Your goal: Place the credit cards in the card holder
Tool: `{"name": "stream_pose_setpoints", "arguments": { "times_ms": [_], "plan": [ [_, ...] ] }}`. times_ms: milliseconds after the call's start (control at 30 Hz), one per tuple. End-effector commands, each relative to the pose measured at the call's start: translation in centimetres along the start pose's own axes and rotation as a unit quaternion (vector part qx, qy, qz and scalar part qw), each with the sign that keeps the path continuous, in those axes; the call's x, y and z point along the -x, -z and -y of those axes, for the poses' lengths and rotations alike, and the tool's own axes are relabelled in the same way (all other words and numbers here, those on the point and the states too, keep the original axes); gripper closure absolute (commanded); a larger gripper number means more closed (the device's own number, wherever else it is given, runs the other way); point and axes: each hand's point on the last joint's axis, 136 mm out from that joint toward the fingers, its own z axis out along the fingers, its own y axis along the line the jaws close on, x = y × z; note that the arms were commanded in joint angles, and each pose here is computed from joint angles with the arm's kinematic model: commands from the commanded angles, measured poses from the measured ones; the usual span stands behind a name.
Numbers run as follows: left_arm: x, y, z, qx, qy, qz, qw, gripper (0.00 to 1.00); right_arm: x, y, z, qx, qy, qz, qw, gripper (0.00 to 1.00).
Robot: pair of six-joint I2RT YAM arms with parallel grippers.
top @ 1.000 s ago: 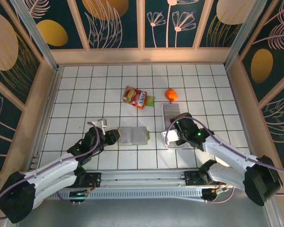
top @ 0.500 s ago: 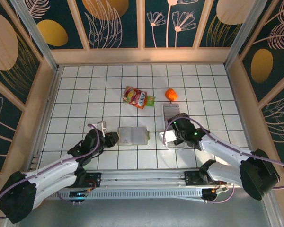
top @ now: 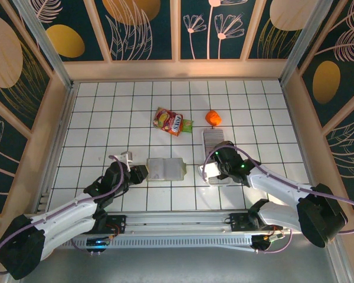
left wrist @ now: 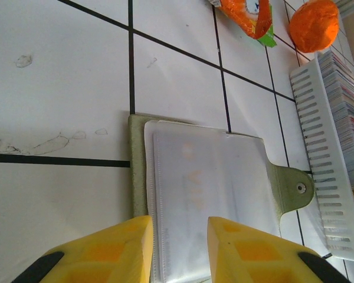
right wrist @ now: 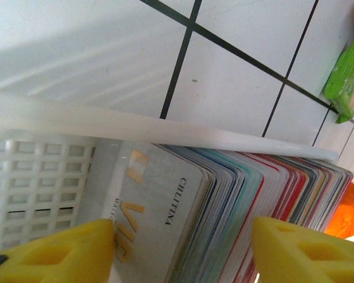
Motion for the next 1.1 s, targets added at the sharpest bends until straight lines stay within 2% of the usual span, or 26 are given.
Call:
{"name": "stream_pose_setpoints", "arguments": {
  "times_ms": [0, 300, 500, 867, 1067],
  "plan": [
    [0.1, 0.1, 0.5, -0.014, -0.001, 0.003, 1.0, 0.71, -0.4, 0.8, 2.2, -0.032, 0.001, -0.016, 0.999, 0.44],
    [0.1, 0.1, 0.6, -0.015, 0.0, 0.003, 1.0, 0.73, -0.4, 1.1, 2.2, -0.034, 0.0, -0.012, 0.999, 0.64],
    [0.1, 0.1, 0.6, -0.013, 0.001, 0.003, 1.0, 0.73, -0.5, 1.4, 2.1, -0.035, -0.001, -0.013, 0.999, 0.72],
    [0.1, -0.1, 0.6, -0.014, 0.001, 0.0, 1.0, 0.74, -0.6, 1.6, 1.7, -0.037, -0.002, -0.012, 0.999, 0.82],
    [0.0, -0.2, 0.6, -0.013, 0.002, -0.004, 1.0, 0.74, -0.7, 1.8, 1.8, -0.039, -0.002, -0.014, 0.999, 0.82]
  ]
}}
